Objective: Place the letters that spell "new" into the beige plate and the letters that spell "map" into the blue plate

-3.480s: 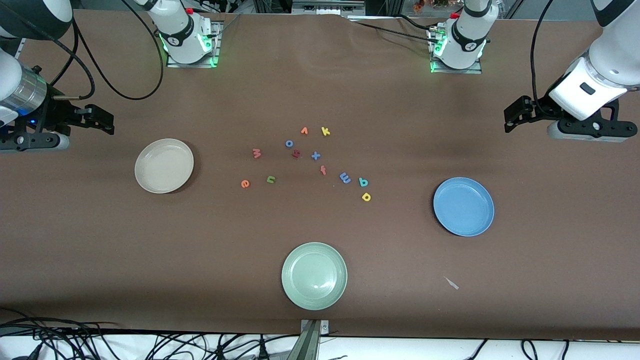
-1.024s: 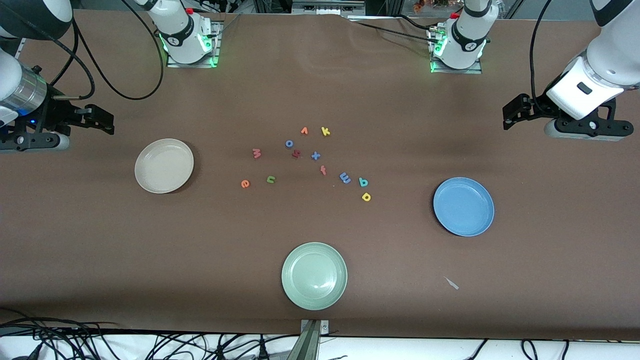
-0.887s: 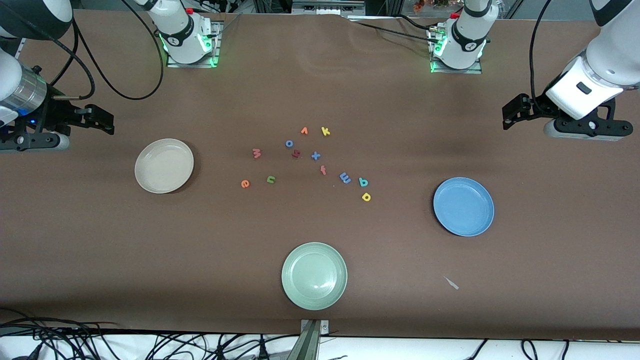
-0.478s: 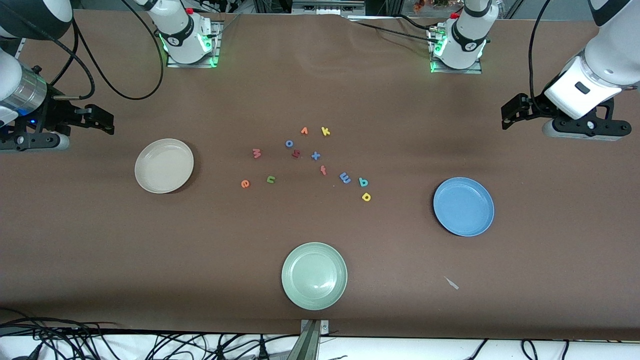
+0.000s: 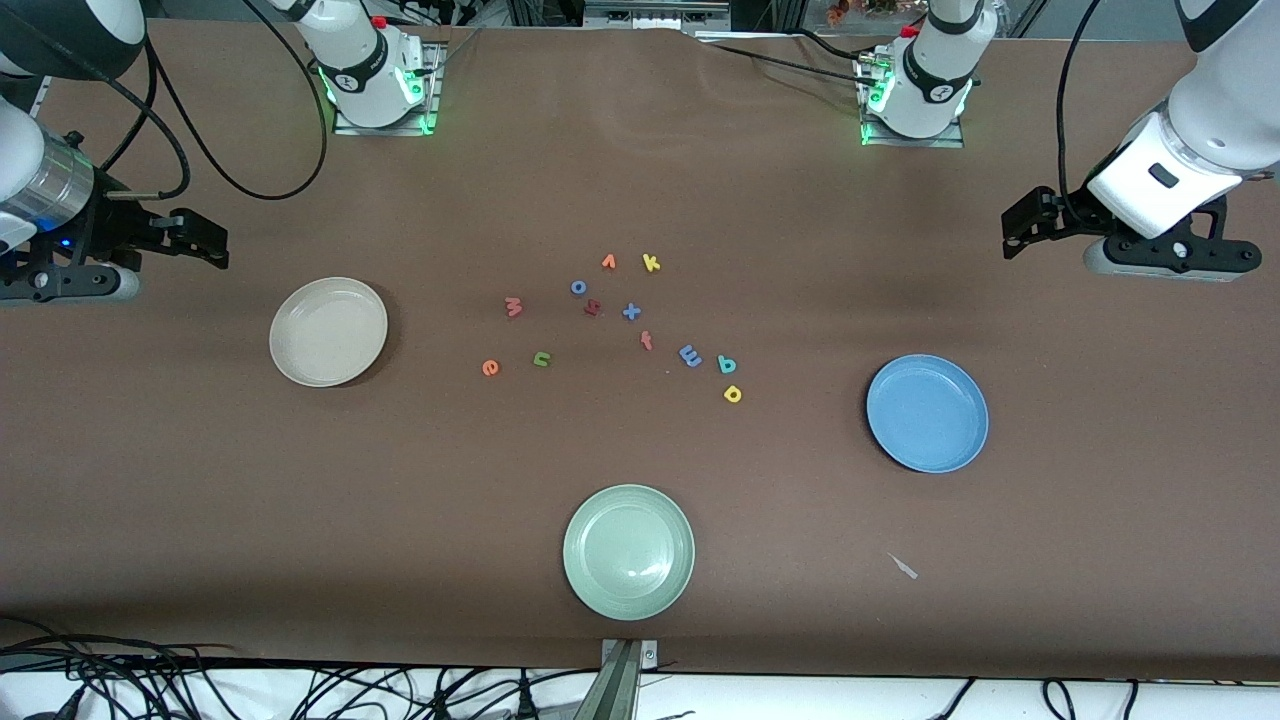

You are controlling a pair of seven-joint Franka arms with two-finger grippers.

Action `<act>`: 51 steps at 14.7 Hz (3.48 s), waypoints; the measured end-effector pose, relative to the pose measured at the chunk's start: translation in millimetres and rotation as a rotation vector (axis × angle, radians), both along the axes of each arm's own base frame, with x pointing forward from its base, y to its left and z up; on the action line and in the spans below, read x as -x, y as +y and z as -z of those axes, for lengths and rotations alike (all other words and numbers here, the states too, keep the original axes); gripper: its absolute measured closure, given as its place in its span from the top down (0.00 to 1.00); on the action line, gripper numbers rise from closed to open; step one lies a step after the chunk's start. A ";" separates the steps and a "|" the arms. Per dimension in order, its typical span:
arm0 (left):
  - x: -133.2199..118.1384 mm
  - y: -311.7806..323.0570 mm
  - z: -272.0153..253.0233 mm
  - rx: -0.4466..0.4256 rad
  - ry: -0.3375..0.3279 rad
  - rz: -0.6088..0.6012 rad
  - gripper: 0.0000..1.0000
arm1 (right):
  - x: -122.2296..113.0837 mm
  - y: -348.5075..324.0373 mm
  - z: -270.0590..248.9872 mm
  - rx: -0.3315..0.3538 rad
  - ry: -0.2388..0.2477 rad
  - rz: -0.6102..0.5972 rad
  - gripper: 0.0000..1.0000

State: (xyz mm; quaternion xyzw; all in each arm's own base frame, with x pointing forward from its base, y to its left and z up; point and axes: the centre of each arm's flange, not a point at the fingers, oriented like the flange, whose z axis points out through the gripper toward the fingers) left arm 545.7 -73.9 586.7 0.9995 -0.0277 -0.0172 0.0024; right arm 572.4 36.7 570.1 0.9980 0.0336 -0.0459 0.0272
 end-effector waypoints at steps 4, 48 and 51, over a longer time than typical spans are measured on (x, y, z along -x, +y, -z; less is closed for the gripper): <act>0.1 0.0 0.1 0.000 0.001 0.000 1.00 | 0.0 0.0 0.0 0.000 0.000 0.000 1.00; -60.8 -261.5 341.3 -0.049 0.159 -0.486 1.00 | -22.8 225.1 289.9 -0.083 -0.008 -0.154 1.00; -66.5 -263.9 367.5 -0.022 0.135 -0.526 0.99 | -4.5 219.0 326.8 -0.098 -0.047 -0.151 1.00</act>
